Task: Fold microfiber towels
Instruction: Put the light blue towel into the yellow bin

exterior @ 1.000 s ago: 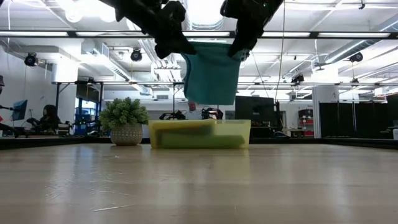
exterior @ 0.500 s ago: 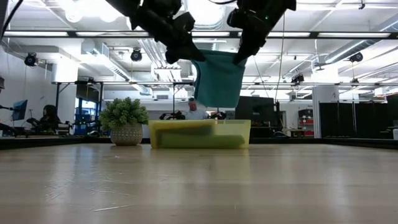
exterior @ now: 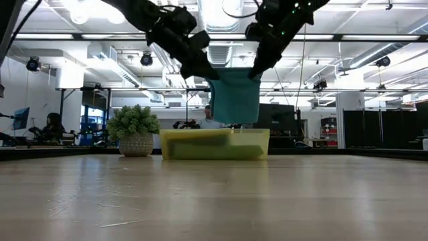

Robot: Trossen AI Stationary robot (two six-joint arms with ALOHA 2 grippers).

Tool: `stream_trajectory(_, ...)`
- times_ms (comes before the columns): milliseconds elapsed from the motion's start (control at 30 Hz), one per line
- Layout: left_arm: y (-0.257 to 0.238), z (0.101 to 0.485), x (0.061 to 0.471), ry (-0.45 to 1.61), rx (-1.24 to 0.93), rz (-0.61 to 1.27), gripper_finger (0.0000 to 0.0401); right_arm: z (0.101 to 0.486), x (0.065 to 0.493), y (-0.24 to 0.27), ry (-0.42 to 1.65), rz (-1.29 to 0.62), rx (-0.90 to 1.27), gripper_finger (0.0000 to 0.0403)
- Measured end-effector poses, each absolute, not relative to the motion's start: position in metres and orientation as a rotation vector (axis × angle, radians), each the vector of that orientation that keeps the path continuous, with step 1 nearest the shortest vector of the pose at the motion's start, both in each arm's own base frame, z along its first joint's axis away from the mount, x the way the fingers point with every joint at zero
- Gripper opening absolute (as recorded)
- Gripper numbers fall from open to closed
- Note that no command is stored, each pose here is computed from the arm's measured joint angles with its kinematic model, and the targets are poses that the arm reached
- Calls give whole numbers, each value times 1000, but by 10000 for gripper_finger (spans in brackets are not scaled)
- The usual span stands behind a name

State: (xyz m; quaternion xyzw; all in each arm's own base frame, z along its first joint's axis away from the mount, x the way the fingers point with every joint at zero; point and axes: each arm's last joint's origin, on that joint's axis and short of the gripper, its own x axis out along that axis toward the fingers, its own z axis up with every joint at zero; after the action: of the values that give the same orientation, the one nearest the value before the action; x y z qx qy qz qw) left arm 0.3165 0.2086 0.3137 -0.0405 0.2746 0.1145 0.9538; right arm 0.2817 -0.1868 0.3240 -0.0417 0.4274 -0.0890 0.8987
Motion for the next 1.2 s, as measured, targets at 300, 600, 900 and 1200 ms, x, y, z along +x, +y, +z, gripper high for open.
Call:
stream_trajectory(300, 269, 307, 323, 580, -60, 326, 0, 299, 296, -222, 906, -387, -121, 9)
stream_trajectory(600, 309, 304, 329, 625, -40, 331, 0, 292, 291, -241, 896, -495, -95, 9)
stream_trajectory(900, 279, 270, 342, 806, 27, 252, 0, 262, 294, -223, 968, -456, -10, 9)
stream_trajectory(1200, 254, 269, 347, 870, 24, 200, 0, 239, 306, -189, 1022, -395, 22, 9)
